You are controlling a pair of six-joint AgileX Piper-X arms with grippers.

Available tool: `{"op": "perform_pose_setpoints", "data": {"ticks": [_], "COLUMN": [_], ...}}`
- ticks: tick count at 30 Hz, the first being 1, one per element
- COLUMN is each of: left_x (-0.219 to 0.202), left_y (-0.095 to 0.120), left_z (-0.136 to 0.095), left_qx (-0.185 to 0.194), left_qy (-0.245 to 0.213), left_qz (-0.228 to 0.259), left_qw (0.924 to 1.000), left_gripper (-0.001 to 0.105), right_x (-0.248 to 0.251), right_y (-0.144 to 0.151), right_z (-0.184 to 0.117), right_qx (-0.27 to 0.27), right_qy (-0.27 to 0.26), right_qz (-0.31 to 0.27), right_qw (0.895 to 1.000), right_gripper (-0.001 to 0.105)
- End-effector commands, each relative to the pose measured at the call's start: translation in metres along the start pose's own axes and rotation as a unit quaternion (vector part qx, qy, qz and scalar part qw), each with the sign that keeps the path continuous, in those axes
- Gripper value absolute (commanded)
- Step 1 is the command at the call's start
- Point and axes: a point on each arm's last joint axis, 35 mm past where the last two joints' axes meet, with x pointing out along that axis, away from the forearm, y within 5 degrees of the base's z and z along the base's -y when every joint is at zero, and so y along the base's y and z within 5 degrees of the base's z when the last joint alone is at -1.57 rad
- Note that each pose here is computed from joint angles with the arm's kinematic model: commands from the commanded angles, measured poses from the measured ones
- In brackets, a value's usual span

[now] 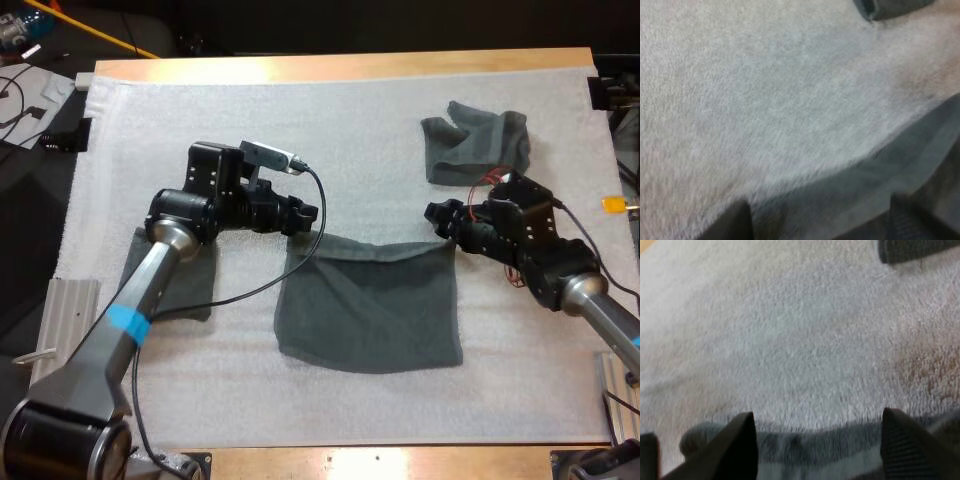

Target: Pick towel from pile, fold and stack

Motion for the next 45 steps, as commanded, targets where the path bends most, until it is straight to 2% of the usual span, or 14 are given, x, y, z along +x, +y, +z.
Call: {"op": "perform_pose_setpoints", "data": {"ticks": [1,5,7,8,14,17,21,23,30,33,45], "left_x": [-0.024,-0.050,-0.041,-0.049,-0.087,-0.108,-0.134,-0.146,-0.167,-0.162,-0.158], "left_y": [-0.014,-0.027,-0.023,-0.027,-0.044,-0.053,-0.064,-0.069,-0.078,-0.076,-0.073], "left_z": [0.001,-0.008,-0.005,-0.009,-0.027,-0.038,-0.053,-0.060,-0.079,-0.075,-0.080], "left_qx": [0.009,0.019,0.015,0.019,0.023,0.022,0.023,0.025,0.023,0.024,0.017], "left_qy": [-0.003,0.004,0.004,0.012,0.032,0.034,0.035,0.034,0.041,0.036,0.051], "left_qz": [-0.007,-0.004,-0.001,0.002,0.013,0.018,0.021,0.022,0.025,0.017,0.019], "left_qw": [0.9999,0.9998,0.9999,0.9998,0.9991,0.9990,0.9989,0.9989,0.9986,0.9989,0.9984], "left_gripper": [0.056,0.056,0.056,0.056,0.056,0.056,0.056,0.056,0.056,0.056,0.056], "right_x": [-0.022,-0.047,-0.044,-0.051,-0.076,-0.085,-0.094,-0.097,-0.089,-0.087,-0.017], "right_y": [0.005,0.007,0.011,0.018,0.042,0.054,0.066,0.071,0.079,0.077,0.076], "right_z": [0.001,-0.003,0.000,-0.004,-0.022,-0.031,-0.041,-0.046,-0.060,-0.058,-0.060], "right_qx": [-0.045,-0.068,-0.074,-0.100,-0.169,-0.193,-0.216,-0.223,-0.237,-0.241,-0.227], "right_qy": [0.007,0.025,0.008,0.014,0.034,0.042,0.049,0.054,0.085,0.083,0.166], "right_qz": [0.008,0.008,0.016,0.023,0.045,0.056,0.068,0.070,0.066,0.071,0.037], "right_qw": [0.999,0.997,0.997,0.995,0.984,0.979,0.973,0.971,0.966,0.964,0.959], "right_gripper": [0.054,0.054,0.053,0.052,0.049,0.038,0.009,0.001,0.000,0.000,0.000]}}
